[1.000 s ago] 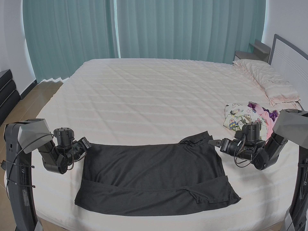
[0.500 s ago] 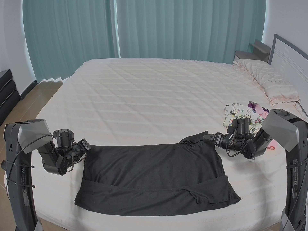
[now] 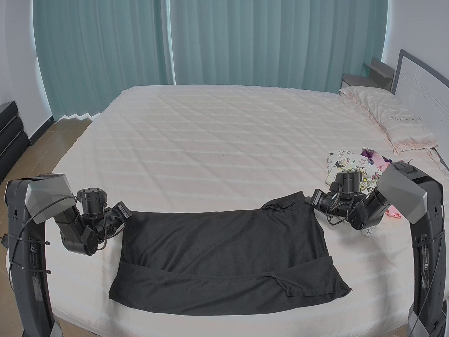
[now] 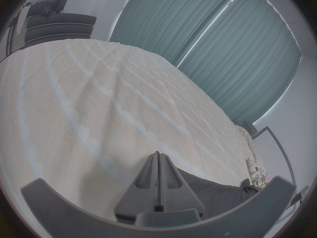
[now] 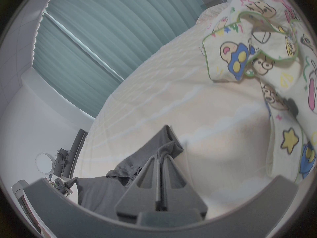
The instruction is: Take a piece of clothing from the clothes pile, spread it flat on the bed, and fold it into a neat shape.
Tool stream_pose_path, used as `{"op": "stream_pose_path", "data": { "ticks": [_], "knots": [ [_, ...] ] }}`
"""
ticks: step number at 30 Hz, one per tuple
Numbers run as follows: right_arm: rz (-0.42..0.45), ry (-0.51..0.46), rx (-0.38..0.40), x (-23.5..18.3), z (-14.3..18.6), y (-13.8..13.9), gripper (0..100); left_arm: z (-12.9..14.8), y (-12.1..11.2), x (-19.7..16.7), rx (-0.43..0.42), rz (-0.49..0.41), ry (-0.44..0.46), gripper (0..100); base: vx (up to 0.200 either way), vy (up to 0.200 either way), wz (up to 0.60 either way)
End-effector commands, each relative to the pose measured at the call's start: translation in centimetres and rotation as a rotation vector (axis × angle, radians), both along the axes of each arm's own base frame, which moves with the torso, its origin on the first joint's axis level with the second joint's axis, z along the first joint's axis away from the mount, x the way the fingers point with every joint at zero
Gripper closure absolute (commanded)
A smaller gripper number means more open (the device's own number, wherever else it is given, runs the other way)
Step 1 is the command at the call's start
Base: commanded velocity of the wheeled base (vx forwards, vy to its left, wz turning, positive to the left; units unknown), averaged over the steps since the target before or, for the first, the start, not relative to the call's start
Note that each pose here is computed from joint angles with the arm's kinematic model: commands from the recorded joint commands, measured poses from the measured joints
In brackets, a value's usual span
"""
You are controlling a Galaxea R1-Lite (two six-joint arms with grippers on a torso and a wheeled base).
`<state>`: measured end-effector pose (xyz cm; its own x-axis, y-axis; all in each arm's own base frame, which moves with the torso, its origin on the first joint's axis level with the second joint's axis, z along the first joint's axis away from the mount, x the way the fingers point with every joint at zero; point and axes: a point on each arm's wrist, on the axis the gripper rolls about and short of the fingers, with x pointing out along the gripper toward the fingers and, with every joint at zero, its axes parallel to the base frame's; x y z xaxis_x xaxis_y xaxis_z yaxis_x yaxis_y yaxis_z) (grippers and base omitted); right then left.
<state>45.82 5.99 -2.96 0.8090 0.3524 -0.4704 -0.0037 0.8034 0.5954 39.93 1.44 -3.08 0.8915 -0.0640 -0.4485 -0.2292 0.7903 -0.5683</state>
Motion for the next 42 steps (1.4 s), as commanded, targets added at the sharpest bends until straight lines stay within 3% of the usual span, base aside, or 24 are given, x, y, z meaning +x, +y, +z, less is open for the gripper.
{"op": "stream_pose_path", "data": {
  "ticks": [1, 13, 20, 35, 42],
  "knots": [
    [-0.014, -0.032, 0.007, 0.1, 1.2, -0.5, 100, 0.1, 0.2, 0.0, 0.0, 0.006, -0.003, 100, 0.0, 0.0, 0.0],
    [-0.013, -0.083, -0.004, -0.2, 2.2, -0.8, 100, 0.6, 0.9, 0.0, 0.001, 0.023, -0.017, 100, 0.0, 0.0, 0.0],
    [0.054, -0.096, -0.127, -1.7, 0.7, -0.9, 100, 0.7, 0.9, -0.3, 0.009, 0.019, -0.022, 100, 0.0, 0.0, 0.0],
    [0.005, -0.203, -0.154, -2.1, 1.2, -0.8, 100, 3.1, 0.9, -1.2, 0.015, 0.018, -0.086, 100, 0.0, 0.0, 0.0],
    [0.01, -0.207, -0.154, -2.3, 0.8, -0.7, 100, 3.2, 1.2, -1.1, 0.017, 0.025, -0.089, 100, 0.0, 0.0, 0.0]
  ]
}}
